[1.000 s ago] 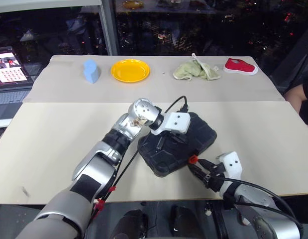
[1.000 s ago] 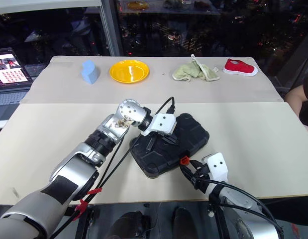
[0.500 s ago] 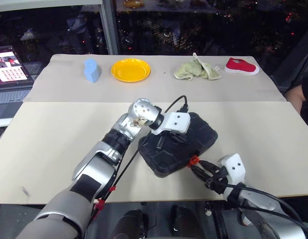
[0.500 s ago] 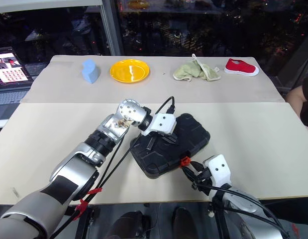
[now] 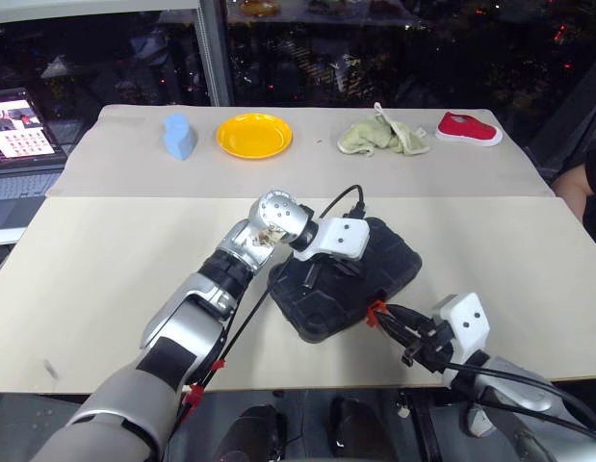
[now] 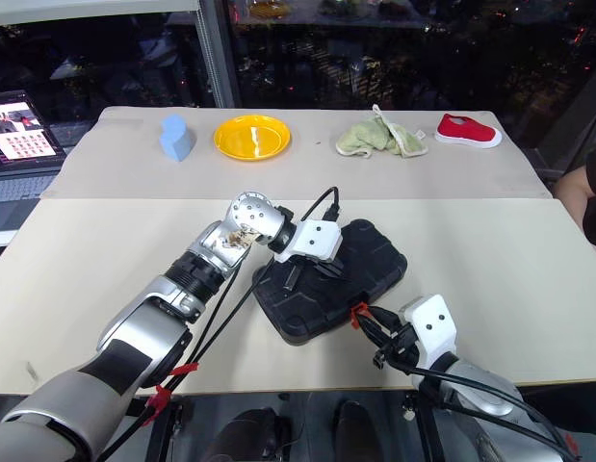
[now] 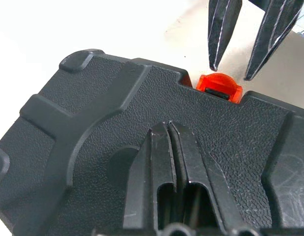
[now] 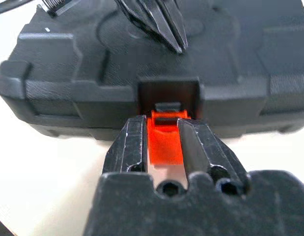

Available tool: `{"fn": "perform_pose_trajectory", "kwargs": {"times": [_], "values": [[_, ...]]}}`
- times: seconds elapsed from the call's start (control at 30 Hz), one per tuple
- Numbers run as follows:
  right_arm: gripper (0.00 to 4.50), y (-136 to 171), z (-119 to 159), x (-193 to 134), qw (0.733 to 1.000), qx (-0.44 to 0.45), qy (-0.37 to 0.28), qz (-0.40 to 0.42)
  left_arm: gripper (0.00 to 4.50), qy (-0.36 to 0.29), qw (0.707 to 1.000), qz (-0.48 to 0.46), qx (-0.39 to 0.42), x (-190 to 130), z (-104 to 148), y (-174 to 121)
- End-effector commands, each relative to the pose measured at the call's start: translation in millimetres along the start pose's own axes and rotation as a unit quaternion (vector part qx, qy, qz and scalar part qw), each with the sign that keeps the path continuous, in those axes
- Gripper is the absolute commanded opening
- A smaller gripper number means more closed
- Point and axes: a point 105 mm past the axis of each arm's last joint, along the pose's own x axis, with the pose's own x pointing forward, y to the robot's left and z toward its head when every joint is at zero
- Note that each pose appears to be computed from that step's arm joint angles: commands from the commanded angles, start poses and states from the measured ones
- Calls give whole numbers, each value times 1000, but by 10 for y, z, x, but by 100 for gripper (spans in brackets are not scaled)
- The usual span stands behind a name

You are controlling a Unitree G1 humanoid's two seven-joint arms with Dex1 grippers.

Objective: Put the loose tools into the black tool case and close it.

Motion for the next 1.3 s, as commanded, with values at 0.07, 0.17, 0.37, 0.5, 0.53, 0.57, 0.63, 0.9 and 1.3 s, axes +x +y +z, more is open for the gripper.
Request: {"fn": "perform_pose_trajectory", "kwargs": {"times": [0.07, 0.17, 0.37, 0.5, 0.53, 0.57, 0.63, 0.9, 1.3], "values": [[177, 13, 21, -52, 1000, -2, 0, 5, 14, 34, 999, -20, -20, 63, -184, -102], [257, -4, -40, -65, 1000, -5, 14, 3, 14, 34, 999, -21, -20, 63, -181, -102], [329, -83, -100, -43, 1000, 7, 16, -1, 14, 35, 999, -20, -19, 53, -178, -97], [329, -123, -104, 7, 1000, 20, 9, -1, 14, 37, 999, -18, -20, 41, -186, -94], [329, -131, -110, 25, 1000, 21, 8, -1, 14, 37, 999, -18, -20, 39, -189, -93], [329, -135, -115, 41, 1000, 22, 8, 0, 14, 38, 999, -18, -20, 36, -191, -93], [329, -126, -114, 72, 1000, 23, 6, 4, 14, 39, 999, -18, -20, 26, -194, -92], [329, -95, -75, 147, 1000, 24, -4, 17, 14, 40, 999, -15, -22, 14, -196, -88], [119, -80, -55, 96, 1000, 14, -6, 19, 14, 38, 999, -13, -23, 19, -190, -78]]}}
